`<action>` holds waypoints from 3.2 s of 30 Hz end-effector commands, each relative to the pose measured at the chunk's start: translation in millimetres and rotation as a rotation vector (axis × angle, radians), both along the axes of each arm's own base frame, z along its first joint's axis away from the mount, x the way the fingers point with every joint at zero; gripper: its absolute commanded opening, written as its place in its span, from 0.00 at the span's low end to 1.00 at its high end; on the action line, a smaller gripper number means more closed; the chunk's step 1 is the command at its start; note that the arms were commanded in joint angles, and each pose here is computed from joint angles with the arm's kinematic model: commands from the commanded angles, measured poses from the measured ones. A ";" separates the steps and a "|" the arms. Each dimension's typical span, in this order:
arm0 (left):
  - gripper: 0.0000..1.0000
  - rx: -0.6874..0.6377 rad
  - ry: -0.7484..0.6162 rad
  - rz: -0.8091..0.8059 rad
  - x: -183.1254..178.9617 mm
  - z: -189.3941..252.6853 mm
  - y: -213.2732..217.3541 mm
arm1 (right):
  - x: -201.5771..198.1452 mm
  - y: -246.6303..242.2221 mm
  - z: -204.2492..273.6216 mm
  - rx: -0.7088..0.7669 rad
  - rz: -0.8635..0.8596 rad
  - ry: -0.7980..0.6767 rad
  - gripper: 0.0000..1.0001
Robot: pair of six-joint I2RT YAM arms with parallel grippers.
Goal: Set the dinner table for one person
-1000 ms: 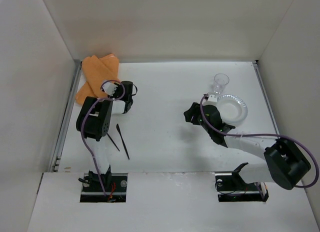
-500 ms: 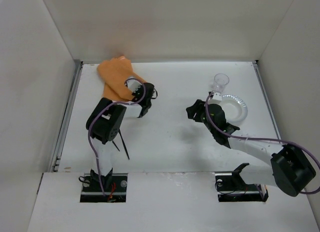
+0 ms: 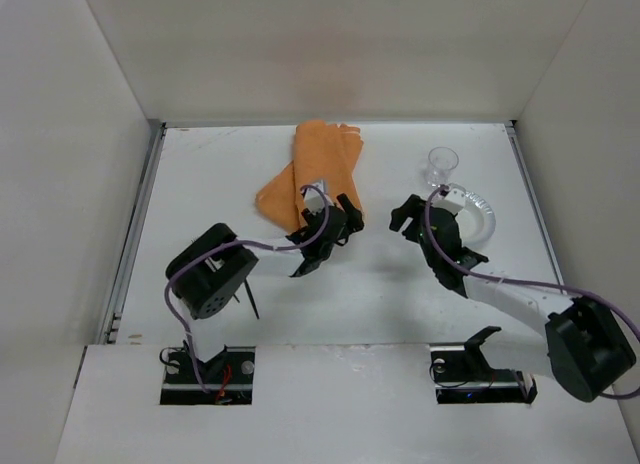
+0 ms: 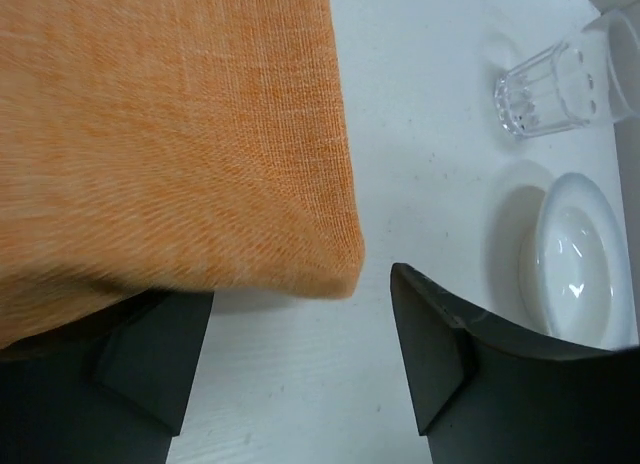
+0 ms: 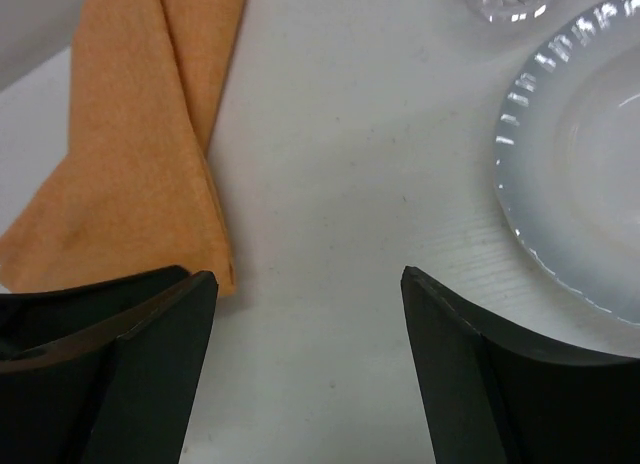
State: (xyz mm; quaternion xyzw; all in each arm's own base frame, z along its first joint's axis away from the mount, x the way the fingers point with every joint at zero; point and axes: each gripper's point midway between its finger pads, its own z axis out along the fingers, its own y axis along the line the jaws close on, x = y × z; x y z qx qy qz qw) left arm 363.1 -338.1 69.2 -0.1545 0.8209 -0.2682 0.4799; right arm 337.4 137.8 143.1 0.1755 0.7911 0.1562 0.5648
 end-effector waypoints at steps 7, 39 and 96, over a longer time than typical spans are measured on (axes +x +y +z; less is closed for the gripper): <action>0.72 -0.028 -0.229 0.058 -25.4 100.2 84.1 | 16.2 42.5 -15.6 0.046 0.081 0.084 0.89; 0.19 -0.079 0.136 0.419 76.7 -36.4 233.4 | 76.8 137.6 -41.3 0.462 0.151 0.183 0.28; 0.59 0.212 0.107 0.123 88.1 0.3 152.3 | -8.8 -4.0 -68.5 -0.215 -0.048 0.320 0.64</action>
